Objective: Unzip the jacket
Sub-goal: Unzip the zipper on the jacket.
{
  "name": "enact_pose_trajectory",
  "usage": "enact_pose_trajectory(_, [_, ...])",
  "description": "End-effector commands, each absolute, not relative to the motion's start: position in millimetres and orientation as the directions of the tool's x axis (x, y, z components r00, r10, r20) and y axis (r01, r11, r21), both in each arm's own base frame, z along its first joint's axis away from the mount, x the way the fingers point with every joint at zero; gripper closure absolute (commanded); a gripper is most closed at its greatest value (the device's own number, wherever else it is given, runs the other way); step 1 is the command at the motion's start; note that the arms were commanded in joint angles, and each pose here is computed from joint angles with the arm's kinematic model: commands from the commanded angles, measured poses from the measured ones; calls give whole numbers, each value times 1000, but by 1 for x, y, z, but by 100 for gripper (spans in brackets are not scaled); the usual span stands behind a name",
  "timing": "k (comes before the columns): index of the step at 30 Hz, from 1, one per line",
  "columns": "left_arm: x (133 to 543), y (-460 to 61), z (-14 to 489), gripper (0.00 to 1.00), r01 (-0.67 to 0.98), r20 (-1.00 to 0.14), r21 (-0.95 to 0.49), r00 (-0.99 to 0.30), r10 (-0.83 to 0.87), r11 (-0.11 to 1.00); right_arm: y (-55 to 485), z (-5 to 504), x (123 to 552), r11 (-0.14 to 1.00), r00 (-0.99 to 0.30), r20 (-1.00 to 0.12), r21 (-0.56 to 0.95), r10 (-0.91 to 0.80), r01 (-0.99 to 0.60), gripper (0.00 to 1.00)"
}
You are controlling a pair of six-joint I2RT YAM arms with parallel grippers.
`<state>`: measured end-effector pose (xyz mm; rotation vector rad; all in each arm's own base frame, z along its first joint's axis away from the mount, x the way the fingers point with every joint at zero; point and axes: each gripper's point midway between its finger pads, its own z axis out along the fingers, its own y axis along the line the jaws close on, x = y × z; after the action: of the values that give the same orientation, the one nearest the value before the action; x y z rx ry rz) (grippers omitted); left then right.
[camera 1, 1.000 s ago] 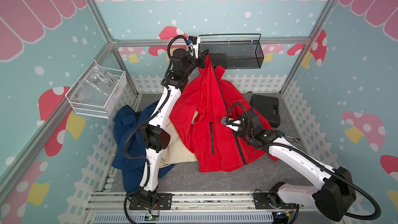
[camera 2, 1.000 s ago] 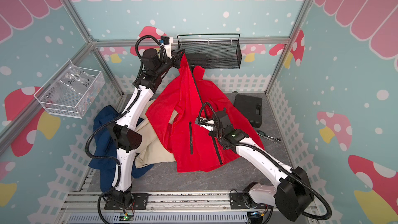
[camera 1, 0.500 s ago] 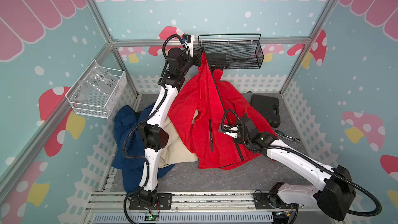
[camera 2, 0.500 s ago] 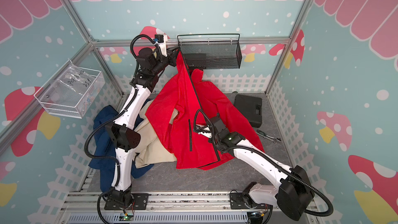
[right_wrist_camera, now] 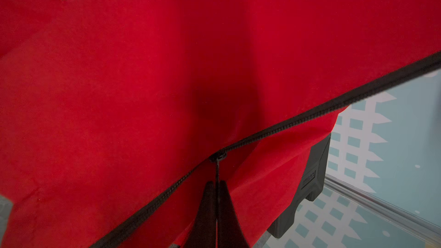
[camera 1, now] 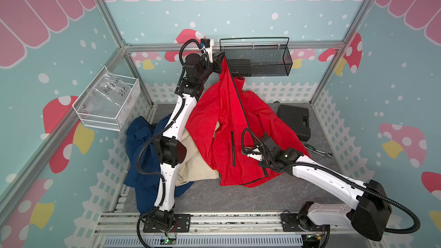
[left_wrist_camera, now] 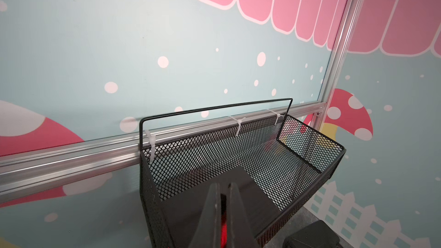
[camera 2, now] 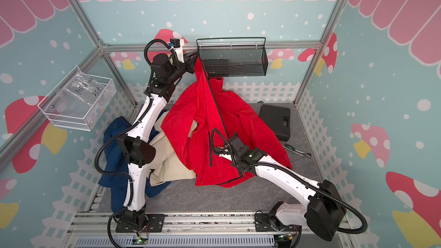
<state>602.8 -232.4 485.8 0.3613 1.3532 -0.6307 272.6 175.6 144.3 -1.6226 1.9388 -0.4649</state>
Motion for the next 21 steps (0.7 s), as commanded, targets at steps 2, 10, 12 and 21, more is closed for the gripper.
enact_pose_trajectory(2, [611, -214, 499, 100, 581, -956, -100, 170, -240, 808, 162, 123, 242, 180, -119, -151, -497, -981, -849, 100])
enact_pose_trajectory(10, [633, -201, 474, 100, 519, -969, -116, 129, -212, 847, 161, 115, 231, 137, -85, -132, -463, -988, -876, 100])
enact_pose_trajectory(12, [637, -196, 467, 100, 515, -969, -135, 112, -222, 847, 161, 115, 229, 131, -75, -137, -462, -988, -877, 100])
enact_pose_trajectory(21, [649, -186, 445, 100, 494, -969, -173, 68, -236, 852, 159, 108, 220, 123, -75, -125, -436, -989, -892, 100])
